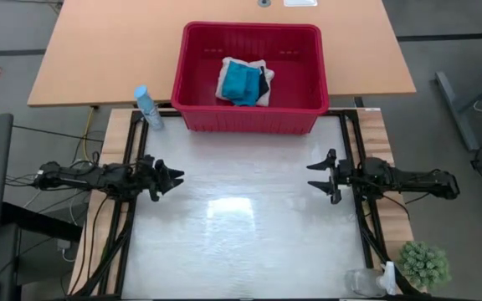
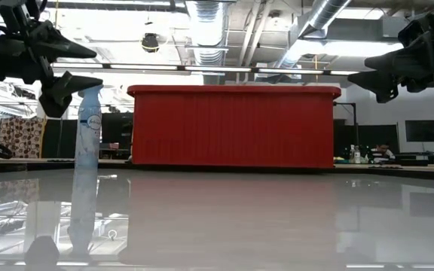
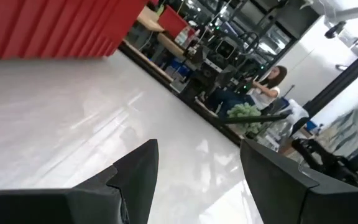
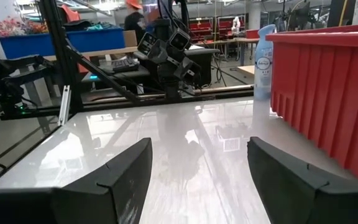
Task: Fold Laundry from Bin
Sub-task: Return to Home Position
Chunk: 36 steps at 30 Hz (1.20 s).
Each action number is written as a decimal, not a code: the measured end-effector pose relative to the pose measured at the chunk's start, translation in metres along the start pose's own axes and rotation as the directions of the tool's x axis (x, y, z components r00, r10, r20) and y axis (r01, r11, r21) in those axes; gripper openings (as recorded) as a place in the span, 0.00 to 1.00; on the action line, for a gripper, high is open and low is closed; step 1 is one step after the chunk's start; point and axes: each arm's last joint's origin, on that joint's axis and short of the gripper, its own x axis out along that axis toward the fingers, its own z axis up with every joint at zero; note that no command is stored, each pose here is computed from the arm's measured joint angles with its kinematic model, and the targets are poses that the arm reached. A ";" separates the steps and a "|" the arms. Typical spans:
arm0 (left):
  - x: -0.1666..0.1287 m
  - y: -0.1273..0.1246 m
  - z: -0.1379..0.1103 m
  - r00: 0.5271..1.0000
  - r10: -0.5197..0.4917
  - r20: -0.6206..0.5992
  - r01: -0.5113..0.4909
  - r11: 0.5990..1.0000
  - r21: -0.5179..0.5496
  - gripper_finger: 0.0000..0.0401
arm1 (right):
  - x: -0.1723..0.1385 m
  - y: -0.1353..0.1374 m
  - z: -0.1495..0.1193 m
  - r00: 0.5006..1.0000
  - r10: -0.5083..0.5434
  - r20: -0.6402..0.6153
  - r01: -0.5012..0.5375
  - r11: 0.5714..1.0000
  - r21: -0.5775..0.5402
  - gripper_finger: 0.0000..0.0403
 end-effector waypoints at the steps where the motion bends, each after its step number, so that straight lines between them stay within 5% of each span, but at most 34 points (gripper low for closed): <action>1: 0.000 0.000 0.000 1.000 -0.001 0.001 0.001 1.000 0.006 0.54 | 0.000 0.000 0.000 1.000 -0.001 -0.001 0.001 1.000 0.000 0.71; 36: 0.000 0.000 0.000 1.000 -0.003 0.001 0.003 1.000 0.011 0.54 | 0.000 0.000 -0.001 1.000 -0.005 -0.005 0.005 1.000 0.001 0.71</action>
